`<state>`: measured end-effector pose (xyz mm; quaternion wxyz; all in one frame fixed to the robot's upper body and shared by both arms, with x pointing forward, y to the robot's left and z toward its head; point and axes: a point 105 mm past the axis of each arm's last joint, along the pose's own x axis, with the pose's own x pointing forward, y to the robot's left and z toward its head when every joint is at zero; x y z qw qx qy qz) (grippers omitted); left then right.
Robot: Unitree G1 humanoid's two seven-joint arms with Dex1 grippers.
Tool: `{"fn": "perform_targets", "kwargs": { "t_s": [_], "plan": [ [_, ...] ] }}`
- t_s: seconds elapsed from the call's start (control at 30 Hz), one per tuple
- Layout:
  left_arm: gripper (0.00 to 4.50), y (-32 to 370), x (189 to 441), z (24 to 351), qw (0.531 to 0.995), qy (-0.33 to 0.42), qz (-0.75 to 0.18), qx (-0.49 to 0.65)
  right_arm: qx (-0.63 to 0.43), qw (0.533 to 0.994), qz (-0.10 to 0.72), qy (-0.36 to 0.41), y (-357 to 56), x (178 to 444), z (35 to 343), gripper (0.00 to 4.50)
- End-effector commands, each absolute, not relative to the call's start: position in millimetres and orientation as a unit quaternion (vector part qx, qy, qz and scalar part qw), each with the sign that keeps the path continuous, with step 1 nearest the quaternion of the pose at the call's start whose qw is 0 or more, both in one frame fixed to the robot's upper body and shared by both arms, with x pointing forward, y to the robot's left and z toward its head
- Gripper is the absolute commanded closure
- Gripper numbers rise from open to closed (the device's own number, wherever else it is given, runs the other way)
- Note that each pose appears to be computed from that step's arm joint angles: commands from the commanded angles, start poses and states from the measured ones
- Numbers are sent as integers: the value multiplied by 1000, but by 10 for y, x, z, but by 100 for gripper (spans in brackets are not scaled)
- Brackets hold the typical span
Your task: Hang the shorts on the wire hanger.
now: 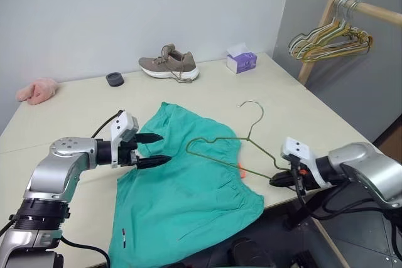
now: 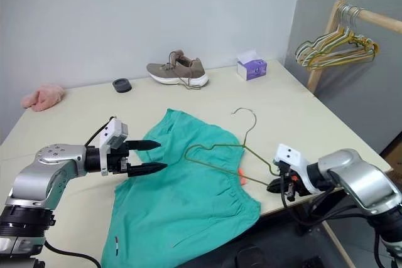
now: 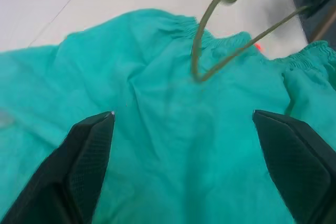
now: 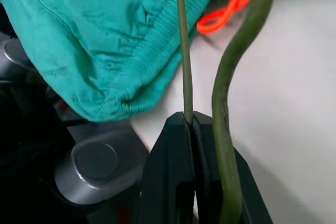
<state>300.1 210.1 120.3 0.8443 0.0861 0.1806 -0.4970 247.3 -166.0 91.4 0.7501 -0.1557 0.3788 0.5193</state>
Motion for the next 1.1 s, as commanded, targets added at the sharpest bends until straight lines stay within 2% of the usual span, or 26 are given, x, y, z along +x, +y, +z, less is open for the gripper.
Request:
{"fn": "perform_targets", "kwargs": {
  "t_s": [0.03,0.27,0.43,0.53,0.73,1.1],
  "plan": [
    [1,2092,2979,1257,840,171,-505,100,-139,778,492,366,-1783,2448,1046,450],
    [1,1976,2899,1199,819,166,-536,117,-70,813,407,411,-2186,2215,937,450],
    [1,1939,2947,1170,817,156,-536,147,-36,819,364,442,-2373,2011,831,450],
    [1,1901,2965,1182,815,149,-540,151,-27,813,362,455,-2372,1924,766,450],
    [1,1853,2975,1204,812,142,-543,160,-4,801,369,471,-2243,1911,649,450],
    [1,1946,2989,1214,828,141,-517,168,18,788,417,453,-2055,2002,816,450]
  ]
}}
